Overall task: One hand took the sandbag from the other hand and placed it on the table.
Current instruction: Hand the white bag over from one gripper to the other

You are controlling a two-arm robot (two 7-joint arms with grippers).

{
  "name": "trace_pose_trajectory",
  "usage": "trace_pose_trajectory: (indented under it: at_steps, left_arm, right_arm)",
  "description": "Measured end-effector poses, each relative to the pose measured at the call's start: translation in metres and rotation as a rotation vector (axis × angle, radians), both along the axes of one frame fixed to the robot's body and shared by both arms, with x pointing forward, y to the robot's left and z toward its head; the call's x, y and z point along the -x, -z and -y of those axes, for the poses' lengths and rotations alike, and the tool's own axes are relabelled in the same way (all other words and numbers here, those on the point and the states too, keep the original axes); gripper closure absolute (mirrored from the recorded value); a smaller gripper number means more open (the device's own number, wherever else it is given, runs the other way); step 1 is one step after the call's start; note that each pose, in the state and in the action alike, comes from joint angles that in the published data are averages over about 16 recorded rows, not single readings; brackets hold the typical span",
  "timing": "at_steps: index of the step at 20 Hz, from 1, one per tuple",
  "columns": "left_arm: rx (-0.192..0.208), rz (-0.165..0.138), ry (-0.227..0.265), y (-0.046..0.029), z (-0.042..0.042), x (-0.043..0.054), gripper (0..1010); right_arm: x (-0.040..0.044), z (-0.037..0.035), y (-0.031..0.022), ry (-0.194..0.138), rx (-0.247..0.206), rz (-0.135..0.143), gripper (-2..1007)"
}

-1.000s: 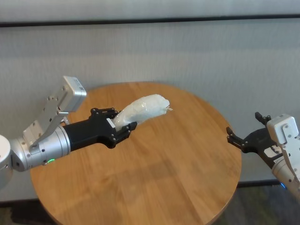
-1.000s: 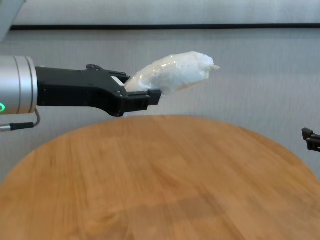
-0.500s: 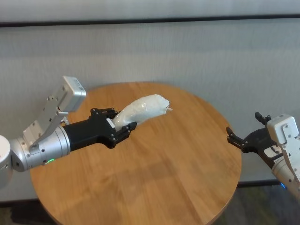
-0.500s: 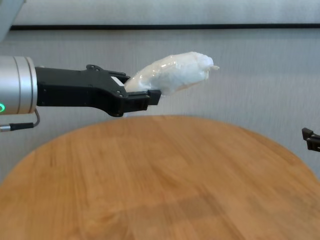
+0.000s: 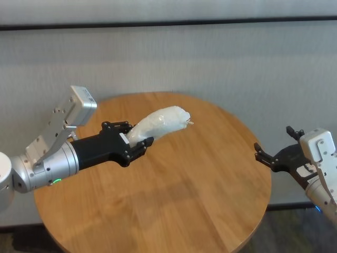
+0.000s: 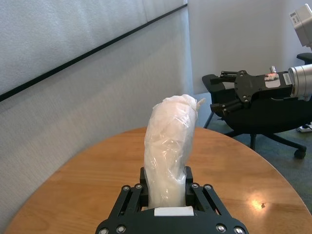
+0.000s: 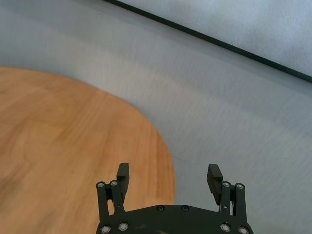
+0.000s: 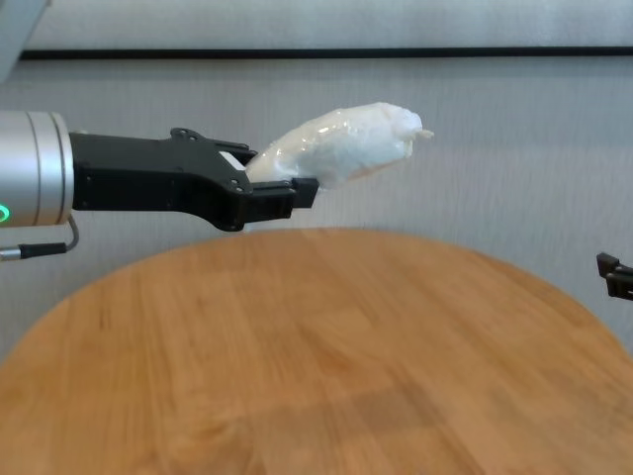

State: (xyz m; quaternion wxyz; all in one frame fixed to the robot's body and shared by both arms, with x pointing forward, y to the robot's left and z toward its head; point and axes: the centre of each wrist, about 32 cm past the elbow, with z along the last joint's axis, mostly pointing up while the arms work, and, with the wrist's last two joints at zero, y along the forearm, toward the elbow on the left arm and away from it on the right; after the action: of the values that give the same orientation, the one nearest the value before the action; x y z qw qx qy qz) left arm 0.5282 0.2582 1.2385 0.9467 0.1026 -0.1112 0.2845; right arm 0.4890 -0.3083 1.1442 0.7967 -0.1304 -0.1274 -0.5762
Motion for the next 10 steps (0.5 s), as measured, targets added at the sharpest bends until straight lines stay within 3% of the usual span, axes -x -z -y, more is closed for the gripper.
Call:
trace_pose_trajectory:
  at_steps: [10]
  left_arm:
    - [0.000,0.000,0.000,0.0000,0.0000,0.0000,600]
  right_arm:
    - [-0.0031,-0.0062,-0.0180,-0.080,-0.163,-0.026,-1]
